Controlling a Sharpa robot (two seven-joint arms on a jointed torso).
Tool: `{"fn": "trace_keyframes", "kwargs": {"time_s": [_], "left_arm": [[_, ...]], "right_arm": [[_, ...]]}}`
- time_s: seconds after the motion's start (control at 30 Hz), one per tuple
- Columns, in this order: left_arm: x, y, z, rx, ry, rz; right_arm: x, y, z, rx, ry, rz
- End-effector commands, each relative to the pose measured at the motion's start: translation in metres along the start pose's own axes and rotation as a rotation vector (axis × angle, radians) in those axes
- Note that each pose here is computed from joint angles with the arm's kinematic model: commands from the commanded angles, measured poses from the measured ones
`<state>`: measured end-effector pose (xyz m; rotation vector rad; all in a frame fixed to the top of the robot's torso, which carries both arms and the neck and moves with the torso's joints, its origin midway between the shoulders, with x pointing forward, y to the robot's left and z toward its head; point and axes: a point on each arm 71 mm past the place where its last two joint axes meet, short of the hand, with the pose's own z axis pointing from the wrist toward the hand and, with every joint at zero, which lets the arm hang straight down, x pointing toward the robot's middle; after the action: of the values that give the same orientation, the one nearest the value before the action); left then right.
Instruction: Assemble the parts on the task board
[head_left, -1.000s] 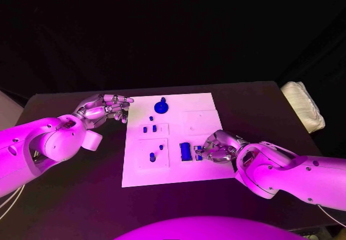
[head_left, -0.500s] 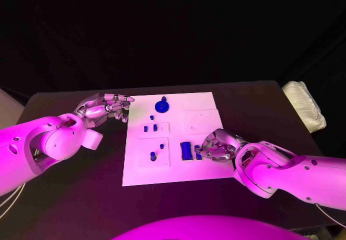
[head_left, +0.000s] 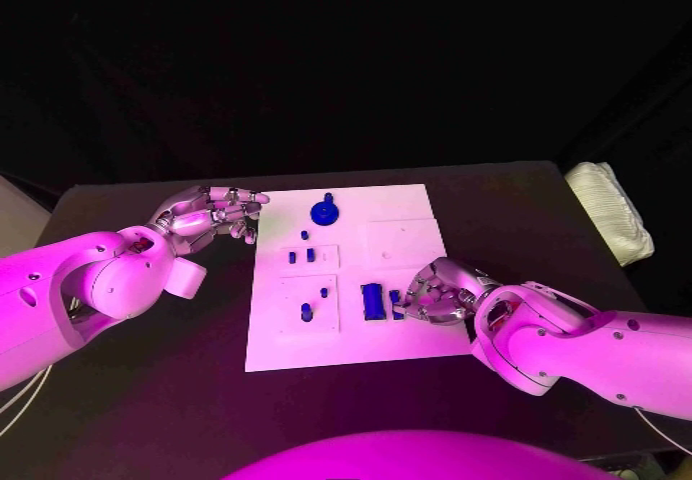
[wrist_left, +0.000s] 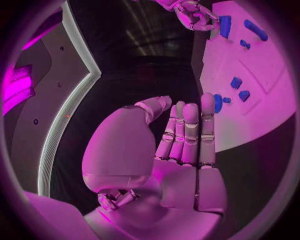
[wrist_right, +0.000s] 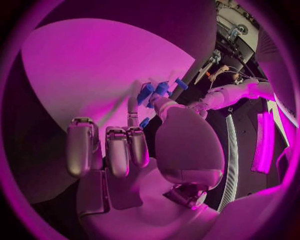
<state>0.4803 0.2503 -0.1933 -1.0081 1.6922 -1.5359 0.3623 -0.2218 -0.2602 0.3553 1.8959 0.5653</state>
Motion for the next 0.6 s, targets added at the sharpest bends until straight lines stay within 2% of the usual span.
{"fn": "trace_keyframes", "kwargs": {"time_s": [0.03,0.3,0.6], "left_arm": [[0.0014,-0.0005,0.0000,0.004,0.017,-0.001],[0.0013,-0.0003,0.0005,0.003,0.018,-0.001],[0.0007,-0.0001,0.0004,0.001,0.016,-0.001]], "right_arm": [[0.0027,0.0014,-0.0011,-0.030,0.039,-0.033],[0.0027,0.0006,0.0004,-0.038,0.040,-0.069],[0.0033,-0.0032,0.0041,-0.025,0.006,-0.097]]}}
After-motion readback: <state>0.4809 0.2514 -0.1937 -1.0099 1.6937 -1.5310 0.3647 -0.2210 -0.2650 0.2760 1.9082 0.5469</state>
